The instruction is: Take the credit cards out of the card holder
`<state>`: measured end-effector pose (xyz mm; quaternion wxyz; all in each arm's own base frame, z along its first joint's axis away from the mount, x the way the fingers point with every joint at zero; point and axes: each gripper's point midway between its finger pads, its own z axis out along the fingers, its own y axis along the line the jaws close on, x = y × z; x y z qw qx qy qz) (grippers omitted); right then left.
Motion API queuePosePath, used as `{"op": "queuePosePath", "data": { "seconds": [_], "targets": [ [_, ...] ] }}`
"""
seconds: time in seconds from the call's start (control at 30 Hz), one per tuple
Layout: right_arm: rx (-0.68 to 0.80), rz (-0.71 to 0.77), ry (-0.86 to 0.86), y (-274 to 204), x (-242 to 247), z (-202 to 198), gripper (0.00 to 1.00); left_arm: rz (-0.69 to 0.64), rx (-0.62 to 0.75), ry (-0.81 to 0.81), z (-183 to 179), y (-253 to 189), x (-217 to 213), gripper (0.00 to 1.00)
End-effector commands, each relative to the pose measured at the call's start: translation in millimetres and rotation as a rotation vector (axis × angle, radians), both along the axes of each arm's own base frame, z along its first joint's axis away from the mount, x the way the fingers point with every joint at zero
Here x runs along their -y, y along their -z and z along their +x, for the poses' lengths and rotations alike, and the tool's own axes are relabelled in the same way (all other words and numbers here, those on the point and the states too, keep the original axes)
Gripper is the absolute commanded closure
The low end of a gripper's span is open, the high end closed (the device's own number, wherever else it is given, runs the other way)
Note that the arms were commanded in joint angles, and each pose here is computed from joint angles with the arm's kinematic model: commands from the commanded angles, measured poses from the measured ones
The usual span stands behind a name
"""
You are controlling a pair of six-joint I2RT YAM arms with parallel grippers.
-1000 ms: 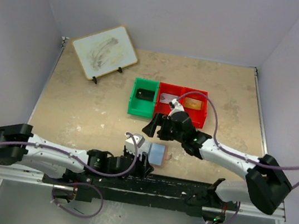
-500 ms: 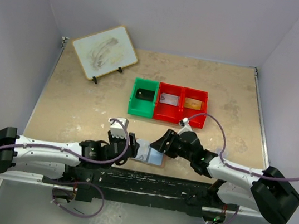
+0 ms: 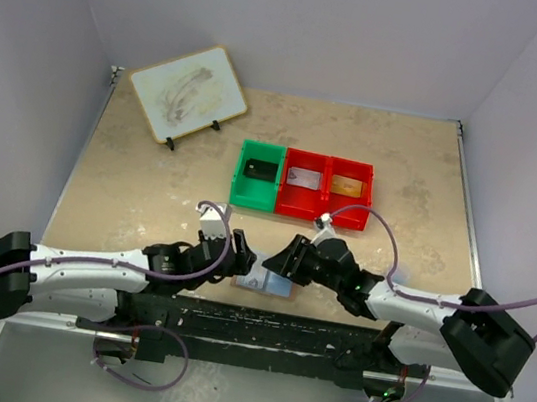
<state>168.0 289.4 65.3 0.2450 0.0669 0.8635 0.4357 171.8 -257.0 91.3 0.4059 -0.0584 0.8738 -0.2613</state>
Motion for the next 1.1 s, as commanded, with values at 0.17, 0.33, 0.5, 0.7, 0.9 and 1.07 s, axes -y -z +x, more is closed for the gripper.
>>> {"op": "queuePosePath", "data": {
  "seconds": [0.17,0.33,0.5,0.7,0.9,1.07],
  "targets": [
    [-0.007,0.098,-0.06,-1.7,-15.6,-8.2,0.53,-0.013,-0.065,0.028,7.4,-2.1,19.5,0.47],
    [-0.016,0.1,-0.034,2.7,-14.5,-6.2,0.55,0.031,-0.058,0.119,5.1,-10.0,33.3,0.52],
    [-0.03,0.075,0.004,12.3,-7.2,-4.8,0.57,0.128,-0.068,0.149,4.6,-2.7,29.2,0.59],
    [-0.045,0.052,-0.007,20.4,-7.4,-6.2,0.58,0.126,-0.087,0.144,3.9,7.3,31.7,0.6],
    [-0.051,0.045,-0.024,24.4,-12.0,-6.1,0.58,0.196,-0.122,0.155,5.8,21.3,37.9,0.61],
    [-0.049,0.052,-0.002,22.4,-11.4,-2.9,0.59,0.239,-0.115,0.113,10.2,26.2,28.1,0.66]
  ]
}}
